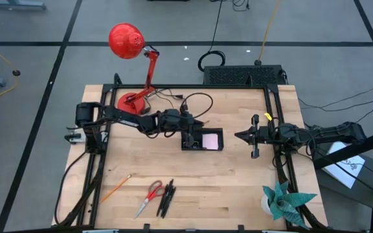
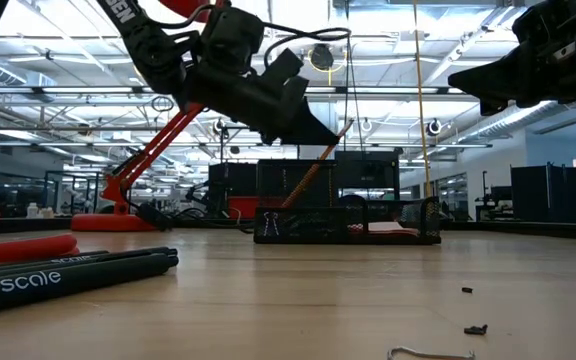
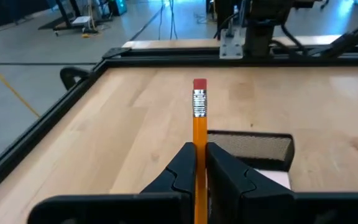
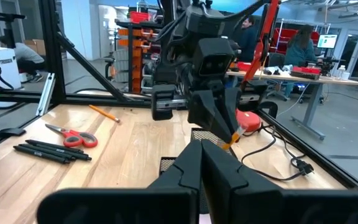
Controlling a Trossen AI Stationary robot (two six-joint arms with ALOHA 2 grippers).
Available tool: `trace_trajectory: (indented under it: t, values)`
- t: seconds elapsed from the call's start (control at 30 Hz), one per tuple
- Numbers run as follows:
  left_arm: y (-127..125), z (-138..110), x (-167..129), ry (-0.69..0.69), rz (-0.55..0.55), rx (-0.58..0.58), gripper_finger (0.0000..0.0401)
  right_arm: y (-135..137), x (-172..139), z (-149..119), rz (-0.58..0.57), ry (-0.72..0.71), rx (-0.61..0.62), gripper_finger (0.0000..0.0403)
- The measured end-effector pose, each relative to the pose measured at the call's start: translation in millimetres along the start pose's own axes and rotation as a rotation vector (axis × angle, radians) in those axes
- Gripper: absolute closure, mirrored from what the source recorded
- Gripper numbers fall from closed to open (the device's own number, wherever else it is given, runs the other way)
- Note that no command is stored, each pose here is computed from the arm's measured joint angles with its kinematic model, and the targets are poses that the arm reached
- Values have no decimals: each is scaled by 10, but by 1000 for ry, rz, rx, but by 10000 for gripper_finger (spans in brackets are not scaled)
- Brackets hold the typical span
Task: Pick and place office supplies into organizer
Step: Put the right orange pencil into the black desk organizer
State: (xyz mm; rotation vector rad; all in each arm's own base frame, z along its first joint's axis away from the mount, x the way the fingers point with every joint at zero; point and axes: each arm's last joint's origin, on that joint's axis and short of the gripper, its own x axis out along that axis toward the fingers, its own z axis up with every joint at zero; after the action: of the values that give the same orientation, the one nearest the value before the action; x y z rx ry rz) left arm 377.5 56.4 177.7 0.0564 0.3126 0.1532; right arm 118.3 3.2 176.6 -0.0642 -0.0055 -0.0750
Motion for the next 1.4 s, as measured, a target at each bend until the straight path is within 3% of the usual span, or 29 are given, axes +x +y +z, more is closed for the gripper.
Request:
trace_trajectory:
  t: [0.77, 1.4]
  values:
    - [13, -54, -3, 57, 5, 41, 369, 0, 0, 0, 0, 0, 1, 399]
    - [65, -104, -7, 99, -35, 16, 307, 0, 0, 0, 1, 0, 13, 399]
